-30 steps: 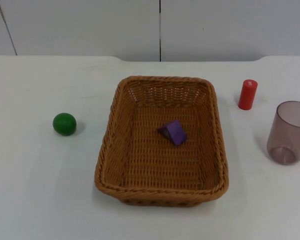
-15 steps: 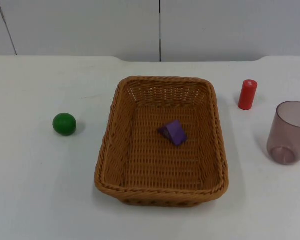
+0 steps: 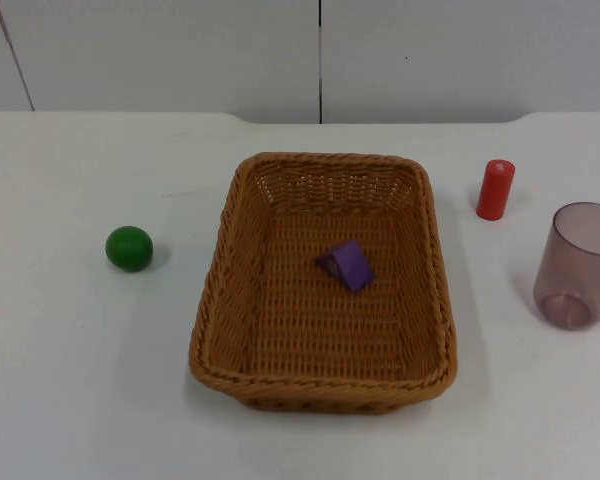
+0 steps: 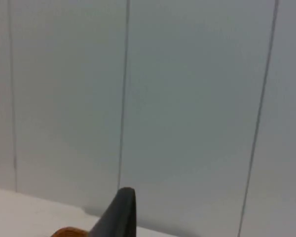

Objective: Pick up the basket with the left hand and place the triangular block into the basket with the right hand.

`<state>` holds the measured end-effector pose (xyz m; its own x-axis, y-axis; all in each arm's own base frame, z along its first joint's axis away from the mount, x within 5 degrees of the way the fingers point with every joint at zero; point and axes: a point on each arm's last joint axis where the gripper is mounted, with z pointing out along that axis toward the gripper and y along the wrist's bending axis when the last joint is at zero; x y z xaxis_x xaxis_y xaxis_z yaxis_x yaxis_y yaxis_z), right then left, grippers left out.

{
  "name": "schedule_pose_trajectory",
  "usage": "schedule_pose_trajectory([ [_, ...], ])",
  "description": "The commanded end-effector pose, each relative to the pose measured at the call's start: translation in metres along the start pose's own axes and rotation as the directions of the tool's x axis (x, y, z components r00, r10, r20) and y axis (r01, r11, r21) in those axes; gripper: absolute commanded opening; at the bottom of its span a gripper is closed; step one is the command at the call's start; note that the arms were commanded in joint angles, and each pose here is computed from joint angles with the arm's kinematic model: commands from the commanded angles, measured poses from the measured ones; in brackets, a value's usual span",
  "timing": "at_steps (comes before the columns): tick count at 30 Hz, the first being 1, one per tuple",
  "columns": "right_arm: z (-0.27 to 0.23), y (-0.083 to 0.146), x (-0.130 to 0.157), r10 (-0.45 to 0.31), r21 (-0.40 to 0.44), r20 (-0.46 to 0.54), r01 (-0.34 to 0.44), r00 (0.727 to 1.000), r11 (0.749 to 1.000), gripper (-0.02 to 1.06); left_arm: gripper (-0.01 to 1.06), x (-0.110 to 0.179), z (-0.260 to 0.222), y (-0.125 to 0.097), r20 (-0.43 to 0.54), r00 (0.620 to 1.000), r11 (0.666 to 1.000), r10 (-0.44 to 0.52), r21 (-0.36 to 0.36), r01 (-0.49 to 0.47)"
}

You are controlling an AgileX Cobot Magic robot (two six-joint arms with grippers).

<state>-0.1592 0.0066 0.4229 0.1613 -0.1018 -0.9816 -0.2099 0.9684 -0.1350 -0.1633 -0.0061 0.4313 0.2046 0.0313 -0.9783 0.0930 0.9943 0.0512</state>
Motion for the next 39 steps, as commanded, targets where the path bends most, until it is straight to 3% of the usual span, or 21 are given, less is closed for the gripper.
schedule_pose_trajectory([
  [1,0.001,0.003,0.001,-0.005,-0.032,-0.006,0.005,1.0,0.999,0.98,1.05,0.007,0.0,0.002,-0.059,0.998,1.0,0.004,-0.025,-0.005],
  [6,0.008,0.003,0.006,0.0,-0.034,-0.037,-0.001,0.999,0.999,0.98,1.05,0.014,0.009,0.003,-0.102,0.995,0.999,-0.016,-0.037,0.013],
  [11,0.035,-0.007,0.03,0.016,0.03,-0.171,-0.011,0.985,0.999,0.98,1.05,0.04,0.036,0.004,-0.228,0.973,0.999,-0.034,-0.028,0.028],
  [16,0.069,-0.013,0.069,0.052,0.063,-0.347,-0.032,0.936,0.997,0.98,1.05,0.081,0.07,0.006,-0.403,0.914,0.999,-0.048,-0.03,0.039],
  [17,0.069,-0.013,0.069,0.052,0.063,-0.347,-0.032,0.936,0.997,0.98,1.05,0.081,0.07,0.006,-0.403,0.914,0.999,-0.048,-0.03,0.039],
  [21,0.088,-0.014,0.096,0.067,0.059,-0.44,-0.045,0.895,0.997,0.98,1.05,0.115,0.089,0.007,-0.521,0.852,0.998,-0.056,-0.032,0.046],
  [22,0.088,-0.014,0.096,0.067,0.059,-0.44,-0.045,0.895,0.997,0.98,1.05,0.115,0.089,0.007,-0.521,0.852,0.998,-0.056,-0.032,0.046],
  [27,0.103,-0.014,0.124,0.075,0.057,-0.53,-0.052,0.845,0.997,0.98,1.05,0.14,0.1,0.009,-0.594,0.803,0.998,-0.053,-0.046,0.032],
  [30,0.108,-0.014,0.135,0.076,0.06,-0.559,-0.051,0.826,0.997,0.98,1.05,0.145,0.104,0.013,-0.59,0.806,0.997,-0.037,-0.071,-0.006],
  [32,0.111,-0.014,0.143,0.076,0.061,-0.579,-0.05,0.812,0.997,0.98,1.05,0.146,0.108,0.015,-0.561,0.828,0.996,-0.024,-0.084,-0.027],
  [35,0.114,-0.014,0.151,0.079,0.06,-0.6,-0.053,0.796,0.997,0.98,1.05,0.148,0.113,0.015,-0.533,0.845,0.996,-0.047,-0.09,-0.001],
  [39,0.118,-0.013,0.162,0.081,0.058,-0.63,-0.058,0.773,0.997,0.98,1.05,0.157,0.117,0.014,-0.551,0.832,0.996,-0.056,-0.088,0.009],
])
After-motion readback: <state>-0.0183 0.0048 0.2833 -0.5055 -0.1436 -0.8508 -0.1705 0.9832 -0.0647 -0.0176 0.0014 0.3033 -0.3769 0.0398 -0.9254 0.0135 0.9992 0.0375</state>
